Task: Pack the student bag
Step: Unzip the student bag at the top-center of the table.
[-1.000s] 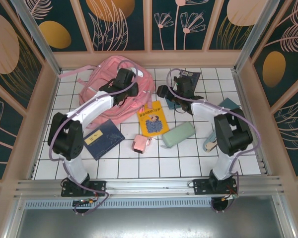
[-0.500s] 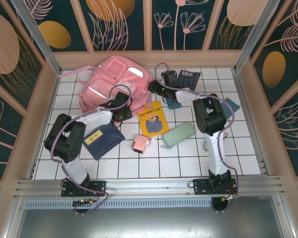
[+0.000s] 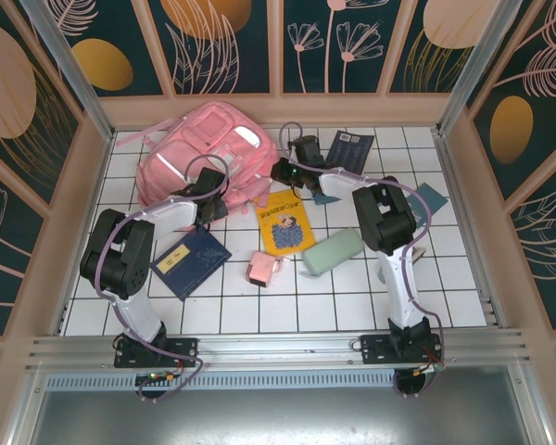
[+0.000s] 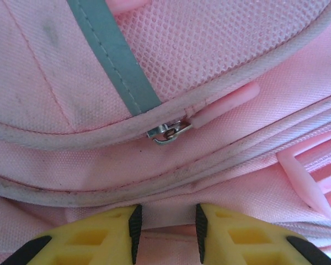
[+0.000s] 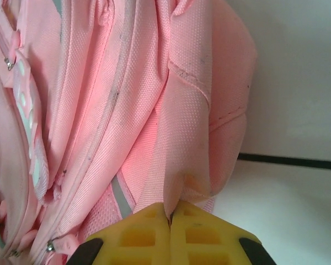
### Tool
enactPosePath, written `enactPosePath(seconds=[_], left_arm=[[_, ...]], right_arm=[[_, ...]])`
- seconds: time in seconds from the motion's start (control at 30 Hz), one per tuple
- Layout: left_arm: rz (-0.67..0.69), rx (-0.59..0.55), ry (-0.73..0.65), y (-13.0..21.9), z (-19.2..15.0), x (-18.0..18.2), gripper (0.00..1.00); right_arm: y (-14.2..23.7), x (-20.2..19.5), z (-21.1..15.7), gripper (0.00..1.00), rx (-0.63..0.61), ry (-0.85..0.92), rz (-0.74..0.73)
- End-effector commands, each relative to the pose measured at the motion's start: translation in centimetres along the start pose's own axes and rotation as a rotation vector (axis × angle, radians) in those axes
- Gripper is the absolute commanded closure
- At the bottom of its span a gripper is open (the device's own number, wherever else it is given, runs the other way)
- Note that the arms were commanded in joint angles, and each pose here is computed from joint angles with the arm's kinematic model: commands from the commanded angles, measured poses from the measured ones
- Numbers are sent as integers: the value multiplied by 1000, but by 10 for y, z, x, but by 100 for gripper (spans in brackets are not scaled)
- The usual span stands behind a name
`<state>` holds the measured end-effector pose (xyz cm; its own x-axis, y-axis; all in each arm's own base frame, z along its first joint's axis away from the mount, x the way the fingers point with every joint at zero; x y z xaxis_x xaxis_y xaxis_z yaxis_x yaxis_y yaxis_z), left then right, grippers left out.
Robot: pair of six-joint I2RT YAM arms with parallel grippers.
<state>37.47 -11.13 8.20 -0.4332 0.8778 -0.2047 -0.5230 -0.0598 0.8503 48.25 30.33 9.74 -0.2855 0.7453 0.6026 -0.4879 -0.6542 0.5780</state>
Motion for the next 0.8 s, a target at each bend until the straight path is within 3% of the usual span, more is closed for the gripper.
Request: enactPosePath(seconds=[0.0, 0.1, 0.37, 0.57, 0.7, 0.77], left_arm=[[90, -104, -52, -5, 25, 13, 64], [10, -94, -59, -1, 28, 1, 59], [-209, -111, -52, 23, 8, -29, 54], [-381, -87, -113, 27, -20, -56, 64], [-389, -106, -129, 28, -24, -66, 66], [-307, -128, -127, 20, -23, -57, 69]], right_arm=[[41, 20, 29, 100, -103, -15, 24], [50, 19, 28, 100, -117, -41, 2], [28, -6, 10, 100, -92, -44, -51], [21, -19, 5, 100, -99, -22, -104], [12, -19, 3, 100, -82, -24, -97], [8, -18, 3, 100, -72, -20, -95]])
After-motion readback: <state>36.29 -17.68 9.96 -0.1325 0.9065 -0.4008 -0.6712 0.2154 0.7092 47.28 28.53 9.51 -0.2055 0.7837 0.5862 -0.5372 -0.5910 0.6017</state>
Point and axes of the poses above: each hand's point on the last joint's axis, 136 mm out from that joint toward the fingers, its own y axis back along the fingers, its own x axis along the line the jaws close on, z = x × y, the point moved 5 cm from there along y, back along the fingers, and after that the axes turned 8 degrees about y, right-handed, at the moved point
